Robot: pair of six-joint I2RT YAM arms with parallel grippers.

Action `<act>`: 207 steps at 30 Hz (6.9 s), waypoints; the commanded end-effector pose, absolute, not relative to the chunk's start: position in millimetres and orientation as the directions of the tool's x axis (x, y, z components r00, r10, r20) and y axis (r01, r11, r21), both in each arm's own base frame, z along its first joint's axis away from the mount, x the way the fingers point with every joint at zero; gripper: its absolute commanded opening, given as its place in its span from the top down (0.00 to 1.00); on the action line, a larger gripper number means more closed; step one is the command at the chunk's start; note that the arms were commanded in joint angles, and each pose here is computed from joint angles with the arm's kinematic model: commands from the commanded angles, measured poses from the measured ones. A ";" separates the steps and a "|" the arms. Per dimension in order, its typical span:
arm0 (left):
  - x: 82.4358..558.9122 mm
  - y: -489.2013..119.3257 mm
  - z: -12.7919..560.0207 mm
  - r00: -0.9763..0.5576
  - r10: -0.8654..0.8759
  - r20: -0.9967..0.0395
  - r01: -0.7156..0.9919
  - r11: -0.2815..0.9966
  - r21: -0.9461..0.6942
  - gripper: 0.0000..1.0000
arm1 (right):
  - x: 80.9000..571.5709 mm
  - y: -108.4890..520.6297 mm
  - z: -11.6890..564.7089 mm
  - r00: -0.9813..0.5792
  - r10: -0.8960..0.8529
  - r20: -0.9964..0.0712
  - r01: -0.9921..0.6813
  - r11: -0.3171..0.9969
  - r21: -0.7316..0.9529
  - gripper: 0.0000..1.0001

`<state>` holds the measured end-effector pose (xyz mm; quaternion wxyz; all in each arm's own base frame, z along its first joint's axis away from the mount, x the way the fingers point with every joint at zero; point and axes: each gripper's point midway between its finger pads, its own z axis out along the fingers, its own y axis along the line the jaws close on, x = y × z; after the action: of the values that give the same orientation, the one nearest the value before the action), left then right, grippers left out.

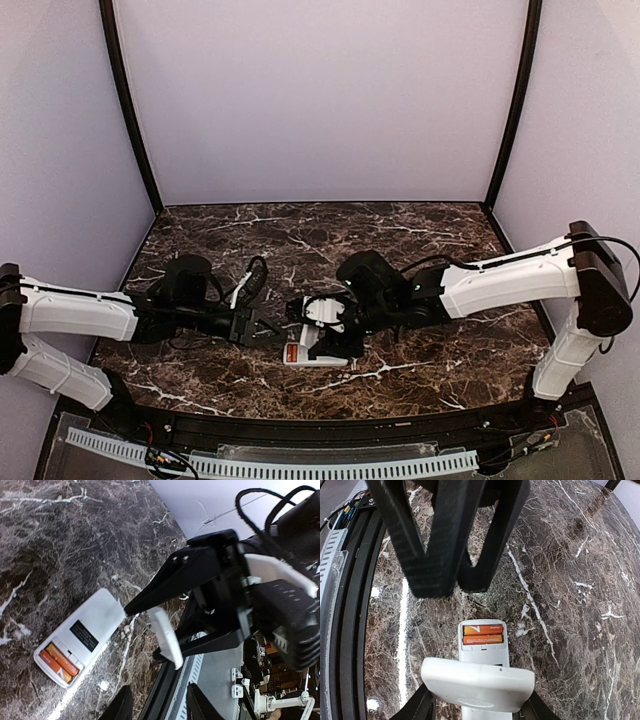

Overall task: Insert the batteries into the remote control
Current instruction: Pass from the left arm to the right, then pass from the right arm to the left, then move the remote control without the battery cover to the center of the board, then load the battery cover onto the remote control without the battery cover.

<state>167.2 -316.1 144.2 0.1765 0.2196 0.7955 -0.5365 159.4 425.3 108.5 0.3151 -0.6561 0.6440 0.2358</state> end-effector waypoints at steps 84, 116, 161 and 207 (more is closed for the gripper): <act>186.5 -308.4 102.5 -0.980 -0.110 -0.168 0.159 0.091 -0.983 1.00 | 186.4 423.7 56.9 0.074 -0.685 -0.725 -0.997 -0.033 -0.071 0.08; 209.2 -318.4 85.5 -0.936 0.018 -0.351 0.336 0.342 -0.878 1.00 | 222.3 377.4 0.3 -0.167 -0.759 -0.629 -0.979 0.202 0.017 0.56; 263.4 -355.9 70.7 -0.942 0.122 -0.313 0.336 0.367 -0.868 1.00 | 265.2 364.7 4.4 -0.154 -0.705 -0.692 -0.982 0.190 0.025 0.65; 274.9 -351.0 57.9 -0.964 0.087 -0.251 0.264 0.413 -0.871 1.00 | 258.6 365.5 2.5 -0.142 -0.706 -0.693 -0.986 0.159 0.041 0.68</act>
<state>268.0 -354.7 56.0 0.0785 0.1132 0.8297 -0.5410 258.0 373.9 24.2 0.2961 -0.5960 0.6956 0.2707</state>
